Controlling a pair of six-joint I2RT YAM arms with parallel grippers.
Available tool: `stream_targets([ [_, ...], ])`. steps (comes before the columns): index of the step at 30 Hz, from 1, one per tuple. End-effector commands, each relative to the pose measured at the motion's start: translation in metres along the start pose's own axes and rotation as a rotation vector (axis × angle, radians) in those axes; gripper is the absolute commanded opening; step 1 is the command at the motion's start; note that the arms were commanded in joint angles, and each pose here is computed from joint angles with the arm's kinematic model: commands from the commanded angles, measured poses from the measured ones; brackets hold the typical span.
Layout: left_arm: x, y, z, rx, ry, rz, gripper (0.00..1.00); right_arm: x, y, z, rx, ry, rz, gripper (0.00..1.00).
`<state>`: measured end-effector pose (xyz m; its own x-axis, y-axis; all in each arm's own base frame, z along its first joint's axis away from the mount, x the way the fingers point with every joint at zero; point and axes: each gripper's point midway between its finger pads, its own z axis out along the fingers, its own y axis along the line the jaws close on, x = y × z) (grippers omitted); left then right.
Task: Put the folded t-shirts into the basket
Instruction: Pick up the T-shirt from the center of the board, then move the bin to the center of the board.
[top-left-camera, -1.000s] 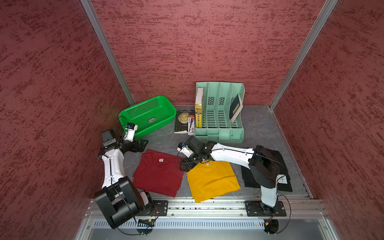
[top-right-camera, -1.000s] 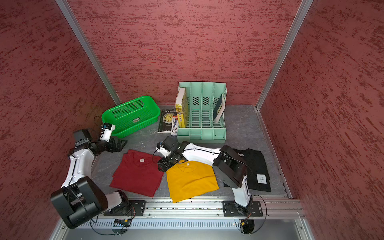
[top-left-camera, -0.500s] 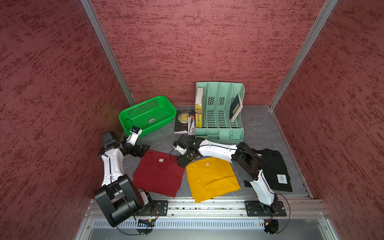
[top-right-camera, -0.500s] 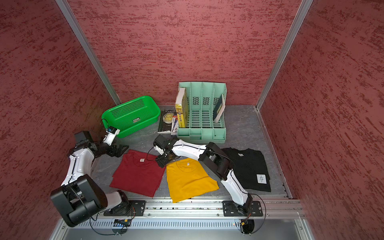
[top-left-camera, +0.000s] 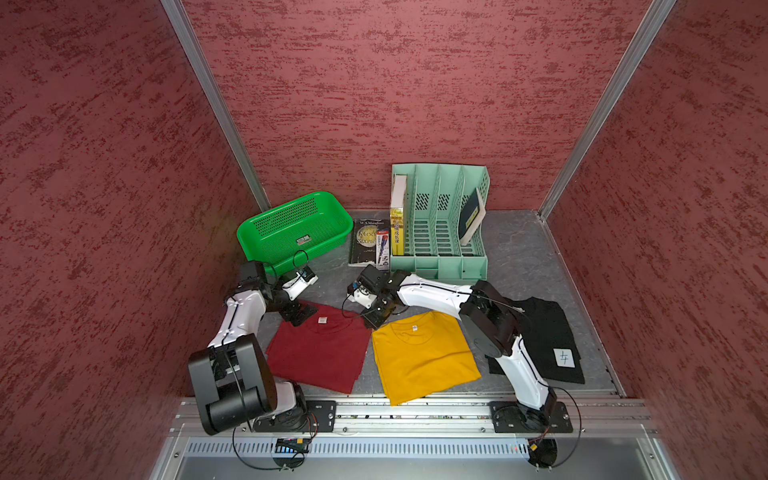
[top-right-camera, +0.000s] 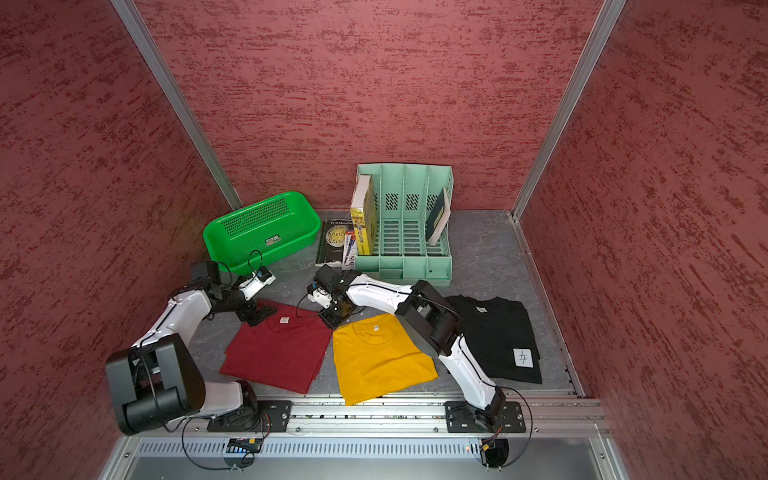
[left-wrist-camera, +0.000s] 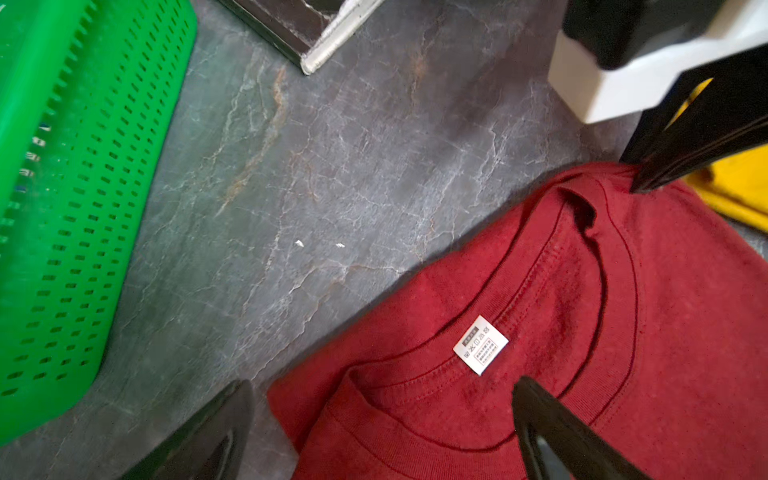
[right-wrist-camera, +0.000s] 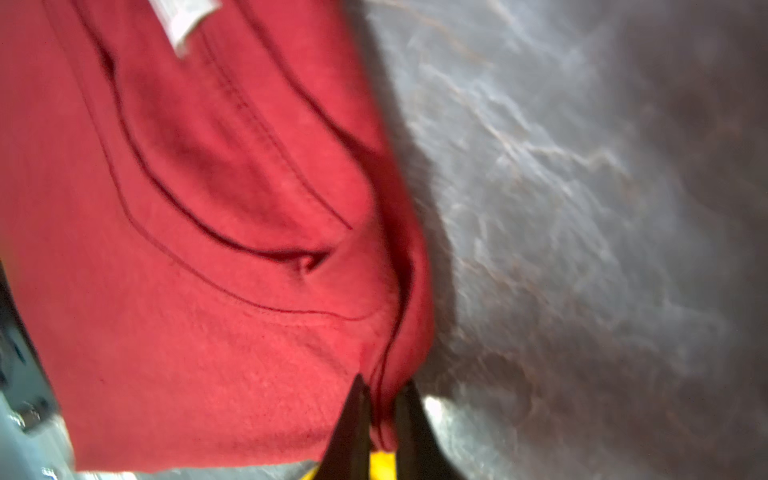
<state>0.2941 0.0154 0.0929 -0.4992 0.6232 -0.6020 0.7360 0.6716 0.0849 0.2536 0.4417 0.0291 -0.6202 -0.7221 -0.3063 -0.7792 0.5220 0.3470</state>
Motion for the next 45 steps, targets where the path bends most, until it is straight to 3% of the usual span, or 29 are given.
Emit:
stream_targets([
  [1, -0.023, 0.017, -0.017, -0.03, -0.026, 0.02, 1.0, -0.013, 0.012, -0.003, -0.076, -0.035, -0.048, 0.0],
  [7, -0.088, 0.059, -0.044, -0.083, -0.143, -0.102, 1.0, -0.049, 0.038, -0.042, -0.146, -0.238, -0.111, 0.0],
  [14, -0.092, 0.105, 0.022, -0.167, -0.009, 0.028, 0.98, -0.065, 0.049, -0.068, -0.161, -0.34, -0.099, 0.0],
  [21, -0.09, 0.154, 0.06, -0.184, 0.06, -0.078, 0.82, -0.064, 0.062, -0.084, -0.187, -0.375, -0.106, 0.0],
  [28, -0.086, 0.152, 0.065, -0.185, 0.067, -0.108, 0.82, -0.058, 0.074, -0.1, -0.221, -0.399, -0.107, 0.0],
  [33, -0.119, 0.132, 0.03, -0.197, 0.015, -0.033, 0.86, -0.055, 0.08, -0.105, -0.245, -0.402, -0.116, 0.0],
  [38, -0.143, 0.152, -0.001, -0.284, -0.042, -0.024, 0.89, -0.054, 0.084, -0.103, -0.262, -0.399, -0.13, 0.0],
  [45, -0.116, 0.17, 0.037, -0.238, 0.062, -0.03, 0.9, -0.053, 0.09, -0.106, -0.272, -0.399, -0.14, 0.0],
])
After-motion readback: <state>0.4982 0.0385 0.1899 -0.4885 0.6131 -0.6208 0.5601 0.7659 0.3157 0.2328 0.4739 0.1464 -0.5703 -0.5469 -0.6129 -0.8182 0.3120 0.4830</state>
